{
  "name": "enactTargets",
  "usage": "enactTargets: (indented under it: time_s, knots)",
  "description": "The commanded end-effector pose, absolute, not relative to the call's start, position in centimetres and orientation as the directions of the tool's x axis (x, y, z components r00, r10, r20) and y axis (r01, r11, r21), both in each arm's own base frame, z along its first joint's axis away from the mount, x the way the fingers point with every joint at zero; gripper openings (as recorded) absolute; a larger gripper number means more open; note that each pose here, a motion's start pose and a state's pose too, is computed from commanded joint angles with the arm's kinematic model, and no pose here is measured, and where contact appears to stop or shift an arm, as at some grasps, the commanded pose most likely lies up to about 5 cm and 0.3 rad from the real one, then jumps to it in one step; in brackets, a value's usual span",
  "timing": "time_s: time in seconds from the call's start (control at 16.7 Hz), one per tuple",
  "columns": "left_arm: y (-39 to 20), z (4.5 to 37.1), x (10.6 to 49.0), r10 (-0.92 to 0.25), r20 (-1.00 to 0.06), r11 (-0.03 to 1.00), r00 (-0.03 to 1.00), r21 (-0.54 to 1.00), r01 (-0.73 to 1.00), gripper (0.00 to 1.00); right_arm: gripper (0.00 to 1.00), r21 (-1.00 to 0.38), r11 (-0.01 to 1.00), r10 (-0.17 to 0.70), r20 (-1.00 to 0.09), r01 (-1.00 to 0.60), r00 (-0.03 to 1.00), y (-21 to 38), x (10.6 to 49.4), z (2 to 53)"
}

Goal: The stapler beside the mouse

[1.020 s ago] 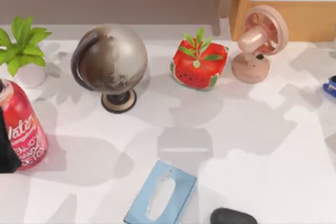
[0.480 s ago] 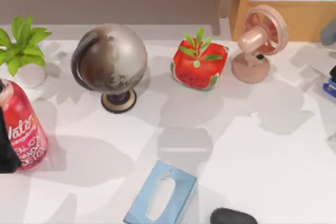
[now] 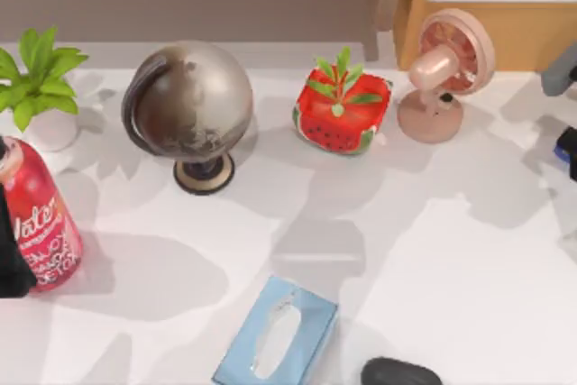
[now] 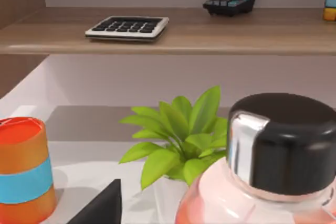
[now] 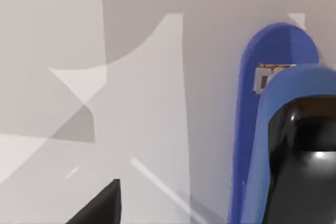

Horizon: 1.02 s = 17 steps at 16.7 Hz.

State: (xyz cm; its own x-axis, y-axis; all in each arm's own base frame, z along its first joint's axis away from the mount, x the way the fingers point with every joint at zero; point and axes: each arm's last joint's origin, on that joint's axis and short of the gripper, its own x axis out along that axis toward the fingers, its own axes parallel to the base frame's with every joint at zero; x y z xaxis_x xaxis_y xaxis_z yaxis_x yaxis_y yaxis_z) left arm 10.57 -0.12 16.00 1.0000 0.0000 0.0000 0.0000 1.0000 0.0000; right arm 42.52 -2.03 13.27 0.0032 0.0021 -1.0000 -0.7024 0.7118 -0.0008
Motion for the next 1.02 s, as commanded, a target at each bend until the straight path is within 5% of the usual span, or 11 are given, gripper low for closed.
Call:
enactTargets:
  time_s: [0.36,1.02]
  knots:
    - [-0.1,16.0,10.6,0.000,0.000,1.000,1.000,0.000,0.000,1.00,1.00,0.003,0.712,0.002,-1.000,-0.703,-0.002,-2.1,42.4,11.4]
    - [-0.1,16.0,10.6,0.000,0.000,1.000,1.000,0.000,0.000,1.00,0.17,0.003,0.712,0.002,-1.000,-0.703,-0.002,-2.1,42.4,11.4]
